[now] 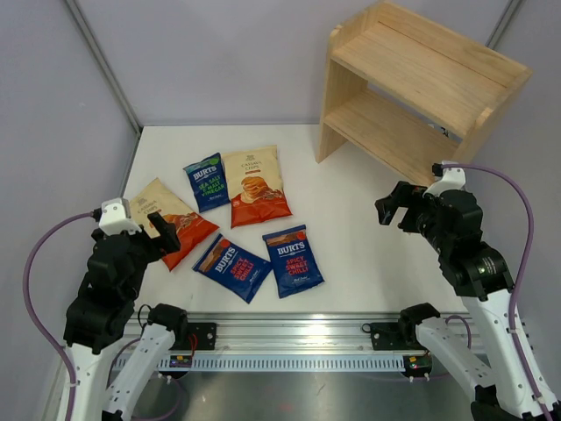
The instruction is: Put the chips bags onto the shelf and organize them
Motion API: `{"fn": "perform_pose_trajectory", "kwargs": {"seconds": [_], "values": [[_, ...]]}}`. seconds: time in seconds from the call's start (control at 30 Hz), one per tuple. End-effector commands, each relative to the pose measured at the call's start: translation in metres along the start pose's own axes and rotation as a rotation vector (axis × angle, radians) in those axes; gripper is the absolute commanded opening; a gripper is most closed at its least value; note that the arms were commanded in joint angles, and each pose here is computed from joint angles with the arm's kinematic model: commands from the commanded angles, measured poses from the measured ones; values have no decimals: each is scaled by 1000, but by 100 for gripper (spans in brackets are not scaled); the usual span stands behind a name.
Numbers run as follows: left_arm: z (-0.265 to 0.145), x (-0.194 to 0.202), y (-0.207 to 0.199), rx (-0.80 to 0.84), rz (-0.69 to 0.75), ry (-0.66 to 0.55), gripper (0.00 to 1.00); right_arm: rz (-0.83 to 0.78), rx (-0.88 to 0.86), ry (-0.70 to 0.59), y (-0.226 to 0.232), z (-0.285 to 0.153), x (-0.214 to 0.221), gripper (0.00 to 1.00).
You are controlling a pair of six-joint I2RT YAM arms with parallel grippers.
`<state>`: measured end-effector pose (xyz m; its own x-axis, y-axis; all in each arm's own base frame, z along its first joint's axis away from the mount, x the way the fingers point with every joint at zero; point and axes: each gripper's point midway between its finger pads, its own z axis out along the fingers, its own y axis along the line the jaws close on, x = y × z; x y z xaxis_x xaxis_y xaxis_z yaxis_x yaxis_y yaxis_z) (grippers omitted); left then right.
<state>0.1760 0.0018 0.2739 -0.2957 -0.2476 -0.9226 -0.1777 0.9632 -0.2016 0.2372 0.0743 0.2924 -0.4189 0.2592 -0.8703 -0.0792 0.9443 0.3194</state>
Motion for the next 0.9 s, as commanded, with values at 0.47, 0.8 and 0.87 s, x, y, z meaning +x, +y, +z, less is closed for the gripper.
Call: {"fn": "perform_pose_trajectory", "kwargs": {"seconds": [0.47,0.8,0.87], "values": [[65,-37,19,-279,-113,-65,99,38,-453,-34,77,-1,1,100],[143,-38,95,-342,-499,11,99,96,-656,43,108,12,17,99],[152,-31,108,-354,-566,7,99,102,-688,58,112,14,20,99]]}}
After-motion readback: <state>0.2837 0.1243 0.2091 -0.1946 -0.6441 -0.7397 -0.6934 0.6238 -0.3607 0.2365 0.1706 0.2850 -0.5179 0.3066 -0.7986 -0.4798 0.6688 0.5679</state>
